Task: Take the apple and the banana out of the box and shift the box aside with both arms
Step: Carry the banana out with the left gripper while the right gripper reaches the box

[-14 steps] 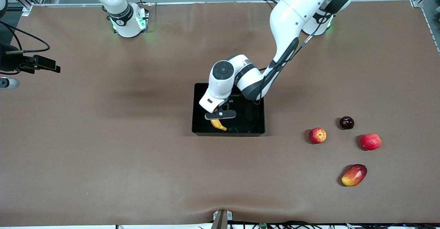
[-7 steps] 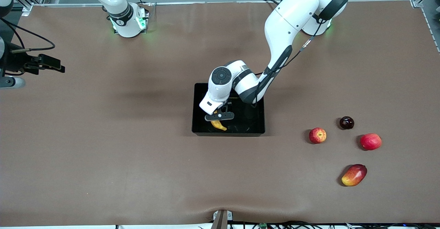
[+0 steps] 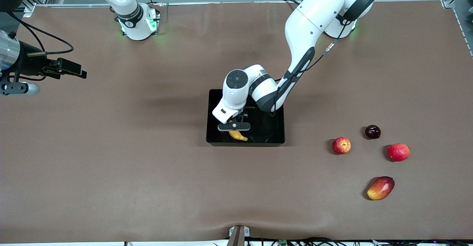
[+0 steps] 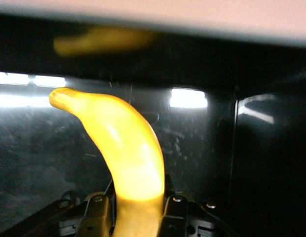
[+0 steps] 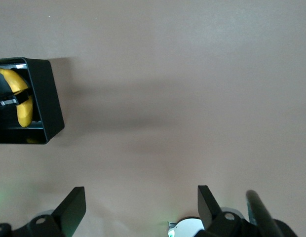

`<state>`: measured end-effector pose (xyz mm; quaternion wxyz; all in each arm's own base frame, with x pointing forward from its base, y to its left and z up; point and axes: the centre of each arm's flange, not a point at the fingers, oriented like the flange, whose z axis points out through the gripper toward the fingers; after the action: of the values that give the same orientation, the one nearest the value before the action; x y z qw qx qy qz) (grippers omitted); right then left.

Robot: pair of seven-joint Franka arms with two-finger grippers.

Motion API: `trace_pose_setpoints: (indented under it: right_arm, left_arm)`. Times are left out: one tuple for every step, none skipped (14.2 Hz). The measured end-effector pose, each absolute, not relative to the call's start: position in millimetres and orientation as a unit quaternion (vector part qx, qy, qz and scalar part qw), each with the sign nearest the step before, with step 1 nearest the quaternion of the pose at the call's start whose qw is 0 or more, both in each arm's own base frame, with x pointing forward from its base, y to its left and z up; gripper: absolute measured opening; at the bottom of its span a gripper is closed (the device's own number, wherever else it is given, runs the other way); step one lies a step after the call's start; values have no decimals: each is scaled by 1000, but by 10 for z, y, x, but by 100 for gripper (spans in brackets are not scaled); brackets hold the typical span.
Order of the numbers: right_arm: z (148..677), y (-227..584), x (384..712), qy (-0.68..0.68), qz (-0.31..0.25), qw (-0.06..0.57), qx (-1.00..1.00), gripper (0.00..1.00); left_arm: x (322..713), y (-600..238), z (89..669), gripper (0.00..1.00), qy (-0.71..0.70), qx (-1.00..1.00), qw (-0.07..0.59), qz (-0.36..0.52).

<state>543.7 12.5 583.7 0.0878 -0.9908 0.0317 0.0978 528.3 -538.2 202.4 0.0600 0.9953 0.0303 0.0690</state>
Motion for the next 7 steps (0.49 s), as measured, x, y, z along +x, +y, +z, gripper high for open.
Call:
trace_pose_setpoints:
  right_arm:
    - [5831,145,5438,32,99,89,-991,100]
    - [5813,170,5442,30,102,90,-990,100]
    - [5780,229,5454,26,105,91,-990,100]
    - [5739,348,5468,23,111,90,-990,100]
    - [5690,509,5483,29,116,86,-989,100]
    - [5628,706,5506,38,119,81,-989,100]
    - [5541,935,5543,46,119,76,-989,100]
  left_arm:
    - [5342,-5330,2135,36,35,996,53,69]
    - [5383,-5272,2253,36,39,996,40,66]
    - [5411,-5227,2397,36,41,997,30,64]
    - [5440,-5186,2579,36,43,997,24,65]
    - [5475,-5143,2785,36,45,996,22,69]
    - [5519,-5084,2996,36,44,996,21,74]
    - [5563,-5005,3213,36,40,996,18,77]
